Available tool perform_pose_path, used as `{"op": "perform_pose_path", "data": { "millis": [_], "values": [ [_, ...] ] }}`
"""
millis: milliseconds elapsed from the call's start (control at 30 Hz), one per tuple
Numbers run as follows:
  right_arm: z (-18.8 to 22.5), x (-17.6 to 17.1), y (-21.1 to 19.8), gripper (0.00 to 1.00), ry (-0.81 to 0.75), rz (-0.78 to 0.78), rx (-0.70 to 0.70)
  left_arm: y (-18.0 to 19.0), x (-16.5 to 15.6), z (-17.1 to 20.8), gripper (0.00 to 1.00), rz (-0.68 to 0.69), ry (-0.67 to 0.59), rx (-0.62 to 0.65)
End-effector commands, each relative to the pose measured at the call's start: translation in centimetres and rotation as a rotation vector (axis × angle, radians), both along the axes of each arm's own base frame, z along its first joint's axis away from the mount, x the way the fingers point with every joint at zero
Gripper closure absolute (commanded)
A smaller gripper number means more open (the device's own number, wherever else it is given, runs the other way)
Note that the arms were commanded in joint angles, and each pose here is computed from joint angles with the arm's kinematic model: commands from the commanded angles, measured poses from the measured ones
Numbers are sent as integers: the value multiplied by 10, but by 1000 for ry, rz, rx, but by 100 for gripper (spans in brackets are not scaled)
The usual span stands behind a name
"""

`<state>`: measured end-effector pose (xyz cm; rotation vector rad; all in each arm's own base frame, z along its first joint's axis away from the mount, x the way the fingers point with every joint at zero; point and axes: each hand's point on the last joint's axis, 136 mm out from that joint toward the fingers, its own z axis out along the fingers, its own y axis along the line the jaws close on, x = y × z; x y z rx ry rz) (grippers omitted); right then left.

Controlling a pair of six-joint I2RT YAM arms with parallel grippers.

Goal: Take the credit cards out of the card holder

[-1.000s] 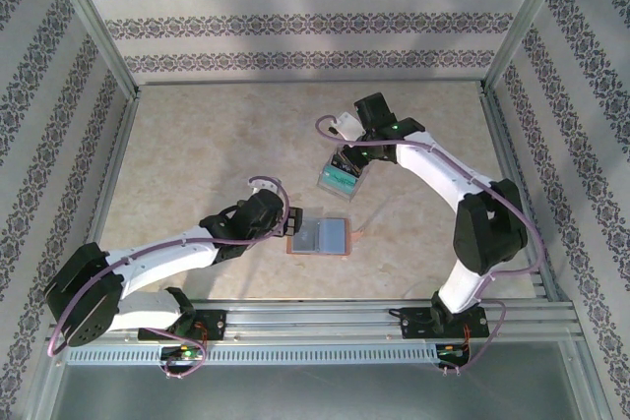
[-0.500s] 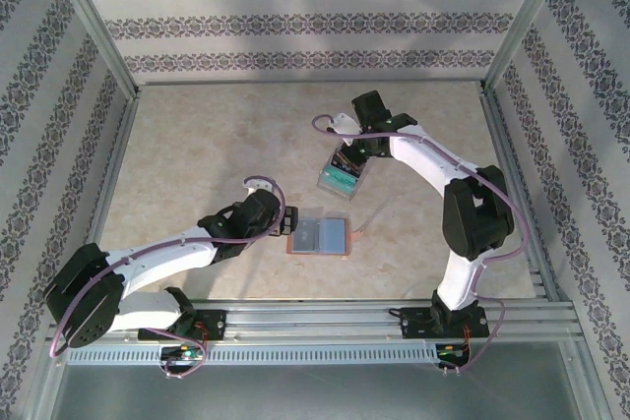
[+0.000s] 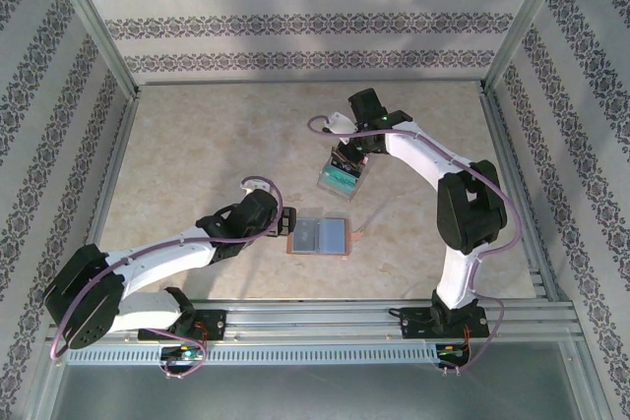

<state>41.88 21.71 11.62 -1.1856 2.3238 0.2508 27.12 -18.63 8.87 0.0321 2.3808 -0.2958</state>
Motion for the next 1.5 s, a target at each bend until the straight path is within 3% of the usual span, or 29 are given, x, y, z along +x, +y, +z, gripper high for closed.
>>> {"op": "perform_pose_path", "data": {
  "millis": [0,633,967,1333,1467],
  "values": [
    [-2,4,-2,98,-7,35,-15,5,1,2,1,23,0,-23],
    [-26,-6,-9,96,38,14,-34,4,1,-2,1,20,20,-39],
    [-16,-9,-7,69,32,-4,-4,5,2,0,1,23,14,-41],
    [34,-34,5,63,-39,-154,63,15,6,8,1,69,-15,-44],
    [36,-57,12,55,11,-254,54,25,9,13,1,127,-41,-48]
  ]
}}
